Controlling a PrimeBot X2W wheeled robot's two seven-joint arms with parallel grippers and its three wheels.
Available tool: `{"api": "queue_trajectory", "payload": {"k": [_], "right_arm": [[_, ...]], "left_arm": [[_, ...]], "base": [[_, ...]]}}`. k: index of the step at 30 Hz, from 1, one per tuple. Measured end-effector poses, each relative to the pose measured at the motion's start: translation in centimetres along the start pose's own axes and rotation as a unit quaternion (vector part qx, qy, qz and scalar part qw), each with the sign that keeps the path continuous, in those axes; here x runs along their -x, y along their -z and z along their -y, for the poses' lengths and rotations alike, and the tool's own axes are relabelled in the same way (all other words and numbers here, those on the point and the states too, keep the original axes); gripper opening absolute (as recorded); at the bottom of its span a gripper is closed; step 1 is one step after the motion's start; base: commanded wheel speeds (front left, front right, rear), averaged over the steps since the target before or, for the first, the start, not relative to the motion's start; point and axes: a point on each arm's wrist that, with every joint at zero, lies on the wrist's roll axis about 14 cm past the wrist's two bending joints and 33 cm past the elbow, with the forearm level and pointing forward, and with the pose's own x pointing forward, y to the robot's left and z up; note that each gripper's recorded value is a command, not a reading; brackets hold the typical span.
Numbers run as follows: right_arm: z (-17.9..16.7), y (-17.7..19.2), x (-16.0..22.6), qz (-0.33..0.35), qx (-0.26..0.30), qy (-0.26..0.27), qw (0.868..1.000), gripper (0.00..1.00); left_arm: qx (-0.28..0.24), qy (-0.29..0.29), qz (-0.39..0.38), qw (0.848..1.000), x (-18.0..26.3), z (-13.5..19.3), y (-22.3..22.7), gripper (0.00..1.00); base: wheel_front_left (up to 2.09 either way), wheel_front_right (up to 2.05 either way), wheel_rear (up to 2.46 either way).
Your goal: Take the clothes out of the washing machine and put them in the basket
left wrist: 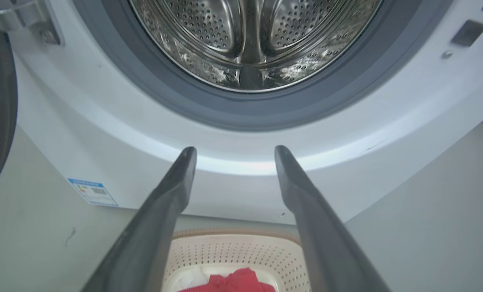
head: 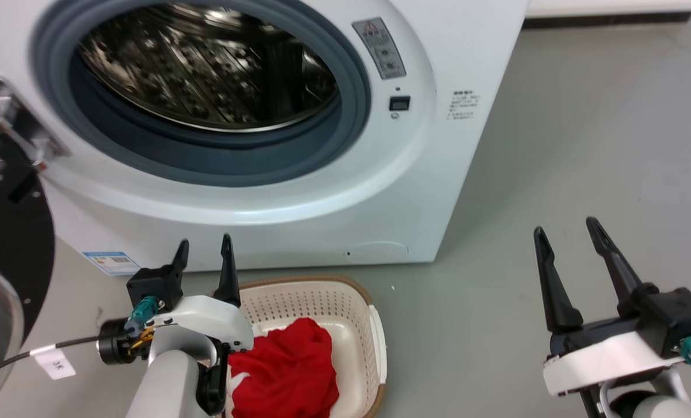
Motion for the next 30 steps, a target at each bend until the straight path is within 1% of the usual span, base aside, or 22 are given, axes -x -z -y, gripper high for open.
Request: {"api": "queue_trajectory", "payload": {"k": [4,8,12,19,30], "right_arm": [[-0.4,-0.4,1.0,-0.002,0.005,-0.004,1.000,1.00],[-0.7,-0.9,1.9,0.000,0.007,-0.005,1.000,1.00],[-0.6,-1.1,2.8,-0.001,0.008,-0.002,1.000,1.00],[-0.1,-1.0,4.6,-0.008,0.010,0.010,1.000,1.00],[-0.4,-1.3,5.0,-0.007,0.011,0.007,1.000,1.00]], "left_arm": [[-0.025,0.014,0.072,0.997,1.4,0.7,-4.5,1.00],[-0.044,0.030,0.132,0.990,3.0,1.7,-8.1,1.00],[-0.063,0.041,0.169,0.983,4.7,2.4,-10.2,1.00],[-0.083,0.052,0.174,0.980,7.5,2.9,-9.9,1.00],[-0.076,0.041,0.162,0.983,9.2,2.4,-9.6,1.00]], "base": [[0.00,0.00,0.00],[0.00,0.00,0.00],[0.00,0.00,0.00],[0.00,0.00,0.00],[0.00,0.00,0.00]]}}
